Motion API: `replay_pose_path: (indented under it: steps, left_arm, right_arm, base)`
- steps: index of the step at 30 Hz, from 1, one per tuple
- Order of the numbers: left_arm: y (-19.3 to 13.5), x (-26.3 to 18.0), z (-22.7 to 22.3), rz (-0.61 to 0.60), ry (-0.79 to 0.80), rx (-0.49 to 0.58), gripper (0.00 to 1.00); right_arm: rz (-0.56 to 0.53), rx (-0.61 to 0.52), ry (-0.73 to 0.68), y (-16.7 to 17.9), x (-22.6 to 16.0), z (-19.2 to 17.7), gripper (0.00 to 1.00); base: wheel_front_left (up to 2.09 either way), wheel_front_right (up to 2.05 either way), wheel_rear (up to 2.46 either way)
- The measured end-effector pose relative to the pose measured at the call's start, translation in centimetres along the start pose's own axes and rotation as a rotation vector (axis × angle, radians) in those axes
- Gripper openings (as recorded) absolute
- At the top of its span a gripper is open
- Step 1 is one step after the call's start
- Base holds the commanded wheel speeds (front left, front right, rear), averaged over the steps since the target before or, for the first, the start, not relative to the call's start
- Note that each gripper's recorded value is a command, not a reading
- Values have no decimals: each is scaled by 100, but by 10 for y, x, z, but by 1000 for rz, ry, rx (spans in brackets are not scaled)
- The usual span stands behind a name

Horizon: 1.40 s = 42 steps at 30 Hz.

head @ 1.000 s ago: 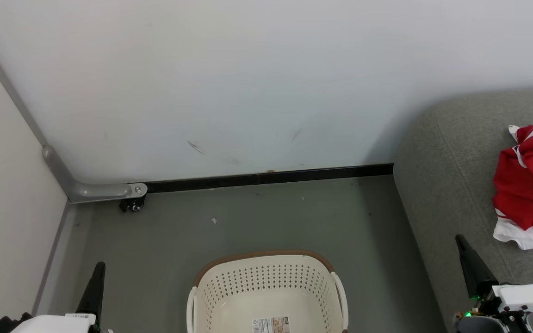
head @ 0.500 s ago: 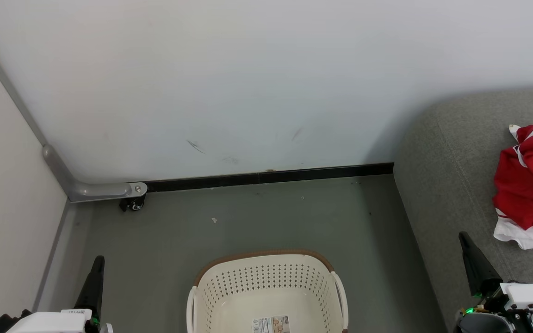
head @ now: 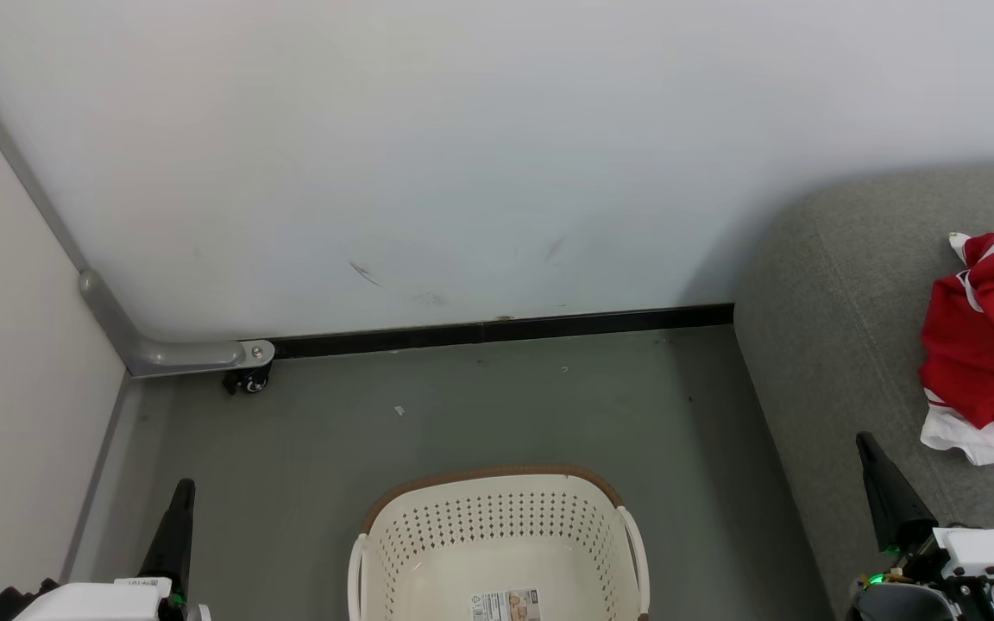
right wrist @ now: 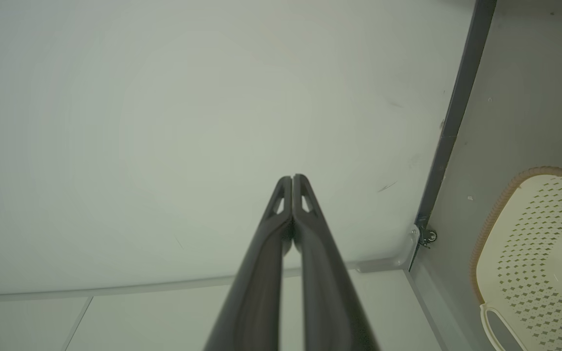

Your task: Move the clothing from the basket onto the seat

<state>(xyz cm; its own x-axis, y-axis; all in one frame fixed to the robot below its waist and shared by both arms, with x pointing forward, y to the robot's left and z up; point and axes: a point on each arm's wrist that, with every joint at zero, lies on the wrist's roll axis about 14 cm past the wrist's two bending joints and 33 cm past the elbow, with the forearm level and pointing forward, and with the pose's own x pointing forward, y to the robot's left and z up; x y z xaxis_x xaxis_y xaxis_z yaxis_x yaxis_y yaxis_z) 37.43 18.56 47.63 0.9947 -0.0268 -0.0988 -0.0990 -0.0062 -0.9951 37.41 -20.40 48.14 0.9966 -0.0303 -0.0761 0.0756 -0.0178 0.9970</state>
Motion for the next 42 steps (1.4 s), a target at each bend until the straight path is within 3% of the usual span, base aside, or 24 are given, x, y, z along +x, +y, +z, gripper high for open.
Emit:
replay_pose_path:
  steps: [42]
  left_arm:
    - [0, 1, 0, 0, 2, -1, 0]
  right_arm:
    - [3, 1, -1, 1, 1, 1, 0]
  base:
    - [0, 0, 0]
